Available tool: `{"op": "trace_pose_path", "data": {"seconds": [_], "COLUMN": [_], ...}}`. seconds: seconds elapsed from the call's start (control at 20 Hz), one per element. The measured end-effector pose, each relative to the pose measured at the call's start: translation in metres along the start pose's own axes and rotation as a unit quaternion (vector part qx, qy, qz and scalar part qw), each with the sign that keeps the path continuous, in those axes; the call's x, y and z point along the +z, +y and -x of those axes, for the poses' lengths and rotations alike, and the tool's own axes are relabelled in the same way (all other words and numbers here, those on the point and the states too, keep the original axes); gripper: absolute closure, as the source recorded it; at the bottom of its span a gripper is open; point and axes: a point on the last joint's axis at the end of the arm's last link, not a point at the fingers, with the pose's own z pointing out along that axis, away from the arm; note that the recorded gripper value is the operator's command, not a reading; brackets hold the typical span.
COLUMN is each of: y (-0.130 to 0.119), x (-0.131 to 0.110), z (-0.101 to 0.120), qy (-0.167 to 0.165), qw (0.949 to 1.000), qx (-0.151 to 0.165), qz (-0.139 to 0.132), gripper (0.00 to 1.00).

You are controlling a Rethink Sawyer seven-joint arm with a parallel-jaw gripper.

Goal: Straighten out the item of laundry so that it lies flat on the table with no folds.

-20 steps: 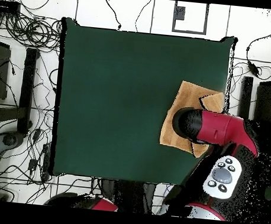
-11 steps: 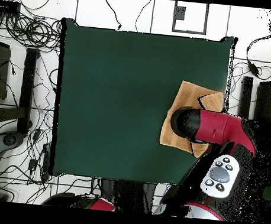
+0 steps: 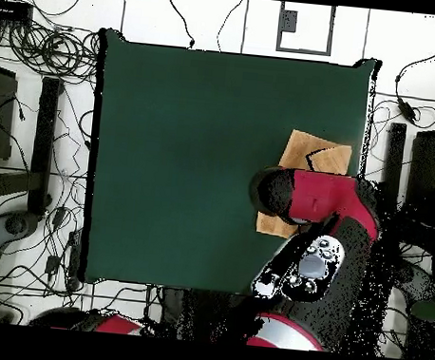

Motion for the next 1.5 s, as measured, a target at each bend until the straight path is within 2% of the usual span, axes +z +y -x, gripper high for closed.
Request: {"op": "trace_pose_path", "data": {"seconds": [0.3, 0.35, 0.55, 0.8, 1.15, 1.5], "y": [0.040, 0.051, 0.067, 0.065, 0.058, 0.070], "x": [-0.033, -0.041, -0.054, -0.056, -0.054, -0.055], "z": [0.002, 0.002, 0.002, 0.002, 0.000, -0.003], "qy": [-0.004, -0.004, -0.008, -0.008, -0.003, 0.006], "qw": [0.9994, 0.9993, 0.9992, 0.9992, 0.9989, 0.9986], "qx": [-0.022, -0.021, -0.007, 0.010, 0.016, 0.024], "qz": [-0.027, -0.032, -0.038, -0.038, -0.043, -0.047], "gripper": [1.00, 1.00, 1.00, 1.00, 1.00, 1.00]}}
